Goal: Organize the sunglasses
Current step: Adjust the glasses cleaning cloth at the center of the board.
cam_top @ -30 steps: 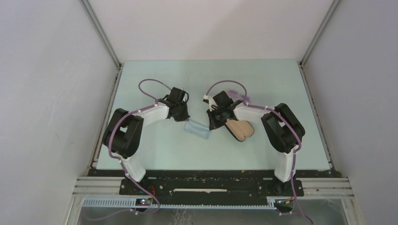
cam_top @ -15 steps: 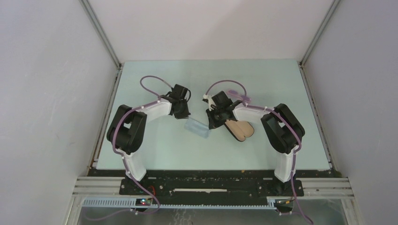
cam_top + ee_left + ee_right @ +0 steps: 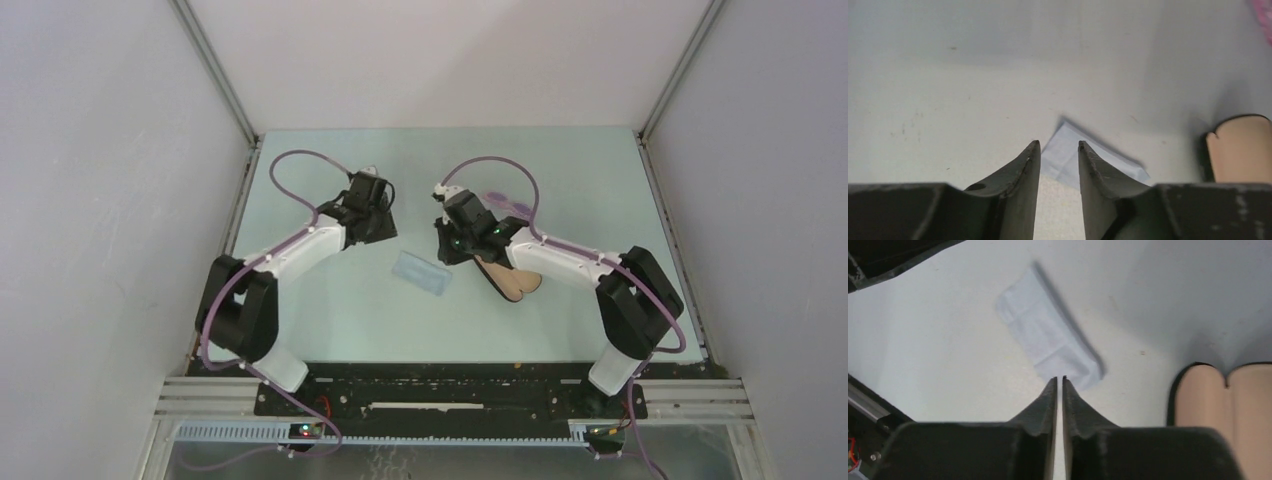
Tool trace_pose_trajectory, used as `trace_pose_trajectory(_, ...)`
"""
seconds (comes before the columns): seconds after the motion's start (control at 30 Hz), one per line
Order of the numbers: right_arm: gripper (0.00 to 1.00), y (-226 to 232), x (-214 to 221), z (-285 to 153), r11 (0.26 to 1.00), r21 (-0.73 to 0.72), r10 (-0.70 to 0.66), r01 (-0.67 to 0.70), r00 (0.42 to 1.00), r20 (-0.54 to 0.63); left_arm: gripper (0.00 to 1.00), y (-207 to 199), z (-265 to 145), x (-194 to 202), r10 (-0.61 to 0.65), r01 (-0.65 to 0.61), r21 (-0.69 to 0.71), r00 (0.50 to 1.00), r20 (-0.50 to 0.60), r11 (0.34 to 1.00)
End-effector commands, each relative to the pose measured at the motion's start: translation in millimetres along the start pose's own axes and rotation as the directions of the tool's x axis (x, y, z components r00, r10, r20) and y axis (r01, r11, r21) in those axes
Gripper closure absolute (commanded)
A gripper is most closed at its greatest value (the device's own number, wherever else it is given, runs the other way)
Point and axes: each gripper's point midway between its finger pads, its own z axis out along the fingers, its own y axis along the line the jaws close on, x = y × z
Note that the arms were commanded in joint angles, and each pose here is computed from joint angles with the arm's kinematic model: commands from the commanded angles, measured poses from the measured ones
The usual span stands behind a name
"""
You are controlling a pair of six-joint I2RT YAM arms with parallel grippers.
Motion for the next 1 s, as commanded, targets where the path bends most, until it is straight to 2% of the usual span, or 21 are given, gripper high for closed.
trace_pose_trajectory(0.0, 0.94, 30, -3, 1, 0.995, 0.009, 0.097, -0.098, 0.993, 0.061, 0.66, -25, -14, 13, -0.042, 0.045, 0.174, 0.999, -0.021, 0.984)
trace_pose_trajectory(0.03, 1.0, 33, -2, 4, 0.993, -0.001, 0.12, -0.12, 0.991, 0.061, 0.7, -31, -13, 19, -0.051, 0.059, 0.208, 0.998, -0.045, 0.976)
trace_pose_trajectory(0.2, 1.0, 31, 8, 23, 0.979, -0.044, 0.2, -0.199, 0.98, 0.021, 0.72, -48, -1, 37, -0.074, 0.108, 0.298, 0.99, -0.124, 0.948)
trace_pose_trajectory(0.4, 1.0, 6, 33, 46, 0.969, 0.011, 0.249, -0.249, 0.968, -0.04, 0.72, -49, 26, 30, -0.076, 0.104, 0.256, 0.99, -0.117, 0.961)
trace_pose_trajectory(0.6, 1.0, -22, 57, 56, 0.955, 0.091, 0.29, -0.283, 0.954, -0.074, 0.75, -44, 58, 36, -0.05, 0.081, 0.198, 0.986, -0.157, 0.977)
trace_pose_trajectory(0.73, 1.0, -31, 58, 50, 0.956, 0.113, 0.279, -0.27, 0.958, -0.073, 0.76, -43, 52, 36, -0.043, 0.072, 0.193, 0.988, -0.147, 0.978)
trace_pose_trajectory(0.97, 1.0, -18, 26, 26, 0.968, 0.041, 0.248, -0.248, 0.969, 0.009, 0.76, -16, 30, 40, -0.037, 0.047, 0.096, 0.994, -0.106, 0.994)
